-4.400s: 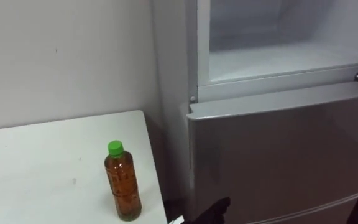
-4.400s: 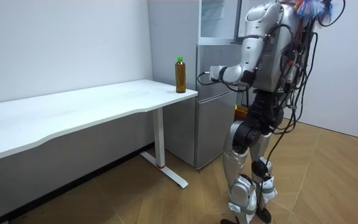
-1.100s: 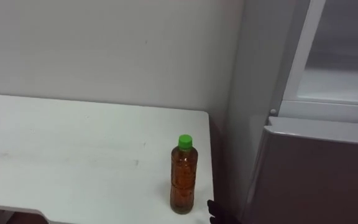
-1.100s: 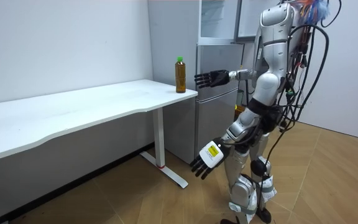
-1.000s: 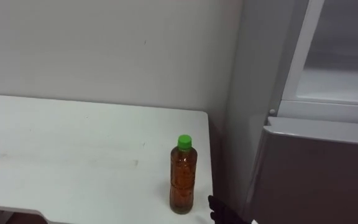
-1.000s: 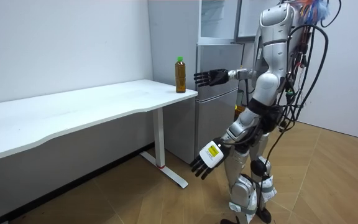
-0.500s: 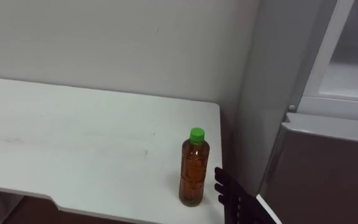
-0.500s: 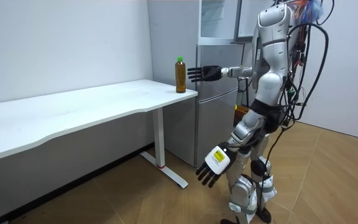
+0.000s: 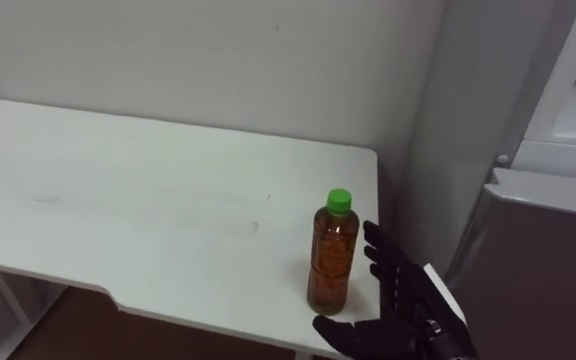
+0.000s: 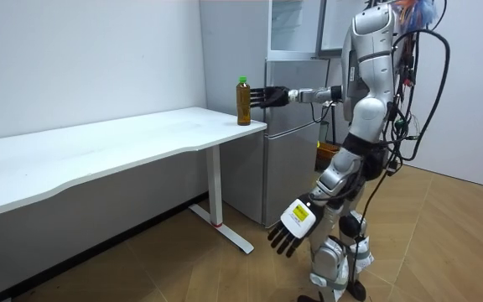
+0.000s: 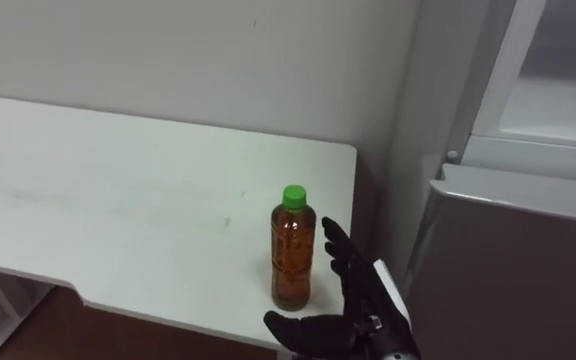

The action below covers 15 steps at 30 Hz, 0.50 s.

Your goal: Put the bottle in the upper fridge

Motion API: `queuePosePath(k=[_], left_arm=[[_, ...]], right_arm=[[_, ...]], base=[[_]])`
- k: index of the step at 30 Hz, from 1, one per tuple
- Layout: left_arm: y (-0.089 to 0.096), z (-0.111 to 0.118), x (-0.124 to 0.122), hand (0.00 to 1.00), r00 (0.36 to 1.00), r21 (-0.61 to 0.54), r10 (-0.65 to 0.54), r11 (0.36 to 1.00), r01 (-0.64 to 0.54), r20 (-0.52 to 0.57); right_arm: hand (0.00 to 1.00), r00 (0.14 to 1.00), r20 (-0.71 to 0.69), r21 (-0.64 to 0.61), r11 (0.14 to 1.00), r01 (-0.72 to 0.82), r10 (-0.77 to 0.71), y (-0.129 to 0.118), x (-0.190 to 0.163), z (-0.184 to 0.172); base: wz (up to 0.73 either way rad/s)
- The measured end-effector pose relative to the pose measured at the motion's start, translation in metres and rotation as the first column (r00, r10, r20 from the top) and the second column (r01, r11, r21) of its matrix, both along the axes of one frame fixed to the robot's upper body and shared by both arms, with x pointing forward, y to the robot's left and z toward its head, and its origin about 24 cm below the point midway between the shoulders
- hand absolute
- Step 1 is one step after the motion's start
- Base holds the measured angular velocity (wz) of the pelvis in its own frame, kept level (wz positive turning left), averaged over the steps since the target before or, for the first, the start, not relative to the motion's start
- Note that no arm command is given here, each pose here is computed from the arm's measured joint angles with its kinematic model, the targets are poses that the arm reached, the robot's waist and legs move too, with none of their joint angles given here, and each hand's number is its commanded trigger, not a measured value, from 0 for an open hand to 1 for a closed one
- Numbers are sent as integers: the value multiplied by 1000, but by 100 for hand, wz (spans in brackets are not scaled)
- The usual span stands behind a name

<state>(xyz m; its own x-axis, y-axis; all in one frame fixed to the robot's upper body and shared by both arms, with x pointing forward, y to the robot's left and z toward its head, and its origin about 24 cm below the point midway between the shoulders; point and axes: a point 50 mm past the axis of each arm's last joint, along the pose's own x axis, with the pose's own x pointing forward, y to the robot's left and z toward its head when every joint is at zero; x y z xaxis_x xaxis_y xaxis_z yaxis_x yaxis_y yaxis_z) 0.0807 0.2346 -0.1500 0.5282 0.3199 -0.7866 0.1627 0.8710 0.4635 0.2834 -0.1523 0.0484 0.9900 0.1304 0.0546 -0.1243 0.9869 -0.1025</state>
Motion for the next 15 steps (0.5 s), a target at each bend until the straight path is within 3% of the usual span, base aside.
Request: queuePosePath(k=[6, 15], left_arm=[[-6, 0, 10, 0, 999, -8, -41, 999, 41, 9], [-7, 0, 10, 0, 998, -69, 64, 996, -62, 23]], right_arm=[[0, 997, -12, 12, 997, 72, -71, -5, 3, -2], [0, 990, -2, 25, 990, 139, -139, -7, 24, 5]], base=[[3], [2]])
